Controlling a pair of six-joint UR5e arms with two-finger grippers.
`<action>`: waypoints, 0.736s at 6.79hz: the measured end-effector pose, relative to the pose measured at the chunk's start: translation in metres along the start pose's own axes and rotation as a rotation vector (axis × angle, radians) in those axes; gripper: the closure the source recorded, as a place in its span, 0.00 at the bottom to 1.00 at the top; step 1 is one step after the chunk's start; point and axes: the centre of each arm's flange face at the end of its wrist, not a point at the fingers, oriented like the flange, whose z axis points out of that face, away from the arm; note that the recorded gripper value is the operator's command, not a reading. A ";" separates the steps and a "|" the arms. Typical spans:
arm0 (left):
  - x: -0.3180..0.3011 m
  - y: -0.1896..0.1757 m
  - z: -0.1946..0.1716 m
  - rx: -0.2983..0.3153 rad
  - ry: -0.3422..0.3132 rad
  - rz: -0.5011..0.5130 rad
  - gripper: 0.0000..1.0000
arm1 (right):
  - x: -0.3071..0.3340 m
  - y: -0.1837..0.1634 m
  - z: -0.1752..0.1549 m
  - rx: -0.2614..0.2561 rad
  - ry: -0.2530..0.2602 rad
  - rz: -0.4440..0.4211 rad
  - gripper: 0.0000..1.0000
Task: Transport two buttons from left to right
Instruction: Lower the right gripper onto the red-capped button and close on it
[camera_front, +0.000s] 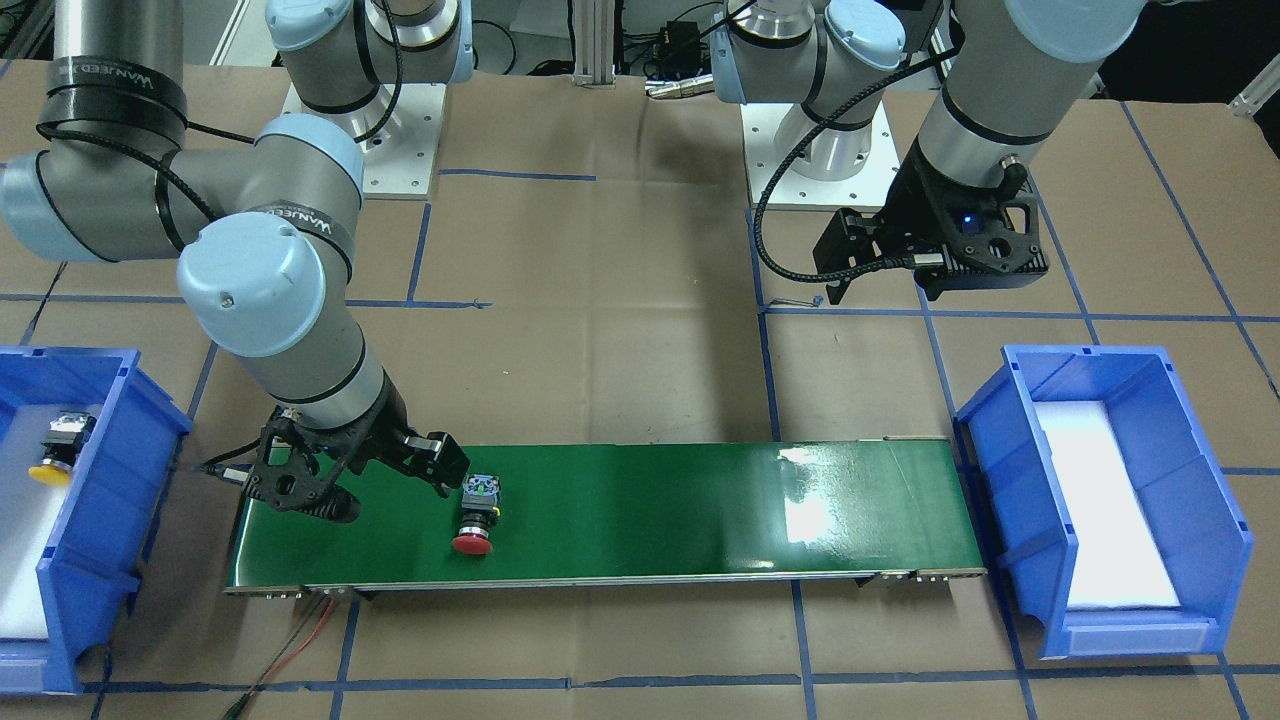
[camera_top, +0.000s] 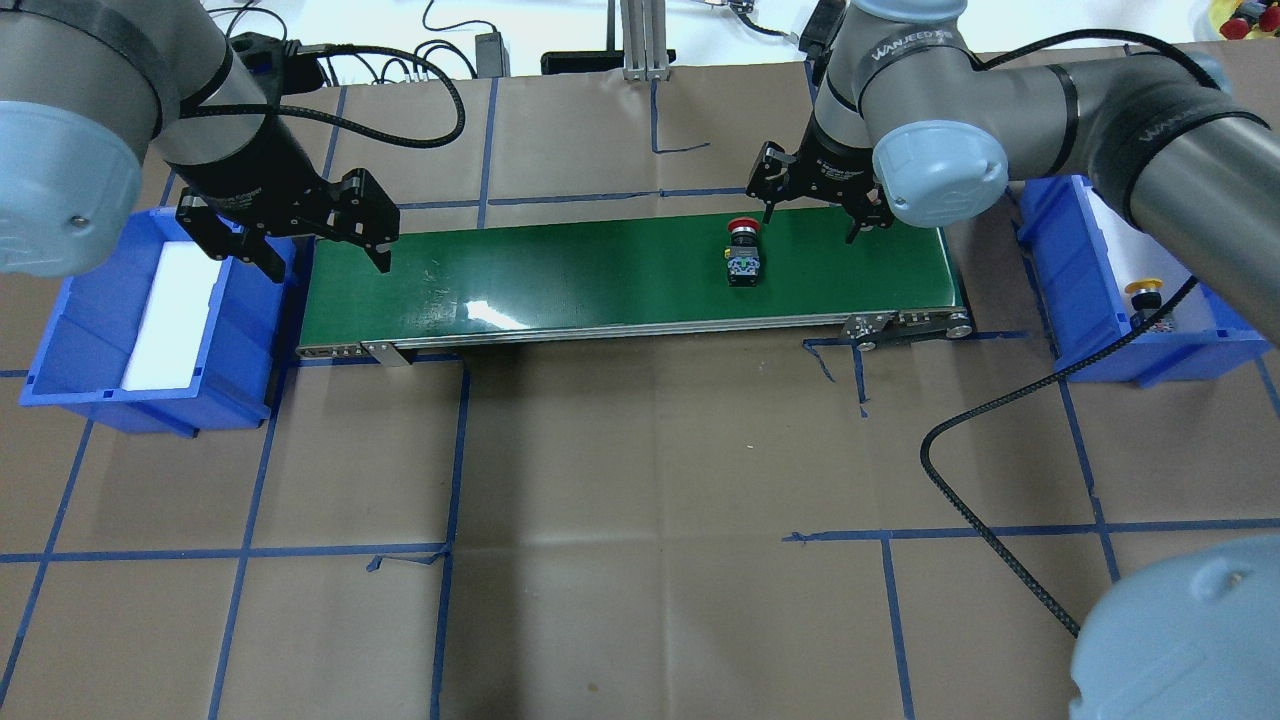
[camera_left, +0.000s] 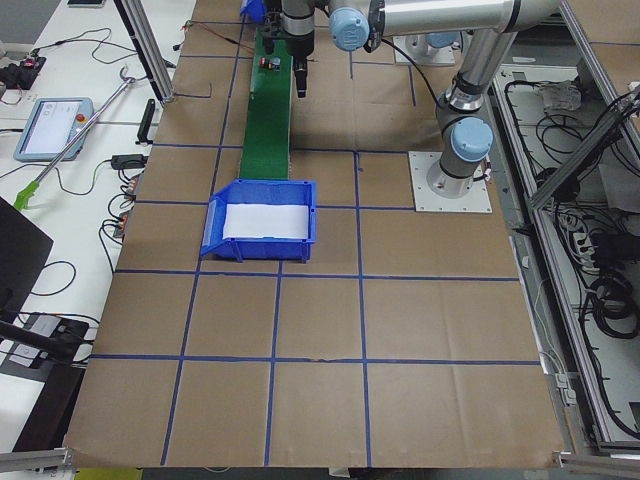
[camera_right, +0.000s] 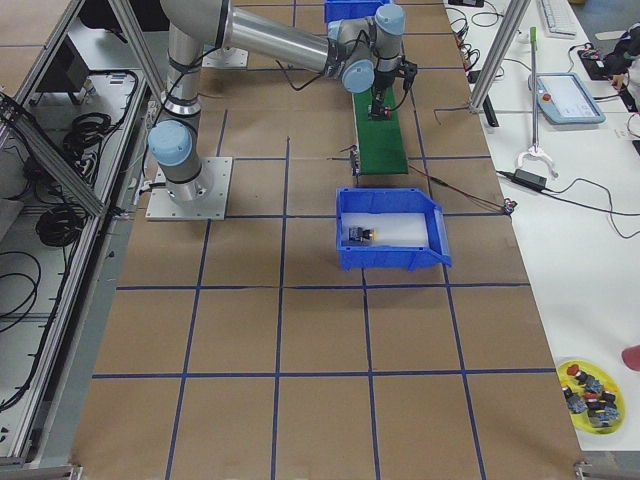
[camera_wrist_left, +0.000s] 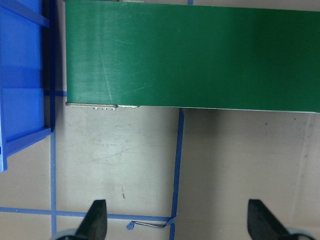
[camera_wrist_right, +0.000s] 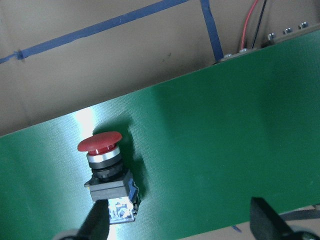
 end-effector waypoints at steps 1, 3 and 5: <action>0.000 0.000 0.000 0.000 0.000 0.000 0.00 | -0.001 -0.003 0.007 -0.002 -0.002 0.001 0.00; 0.000 0.000 0.000 0.000 0.000 0.000 0.00 | -0.002 -0.006 0.018 -0.013 -0.001 0.004 0.00; 0.000 0.000 0.000 0.000 0.000 0.000 0.00 | -0.002 -0.009 0.030 -0.025 0.003 0.005 0.00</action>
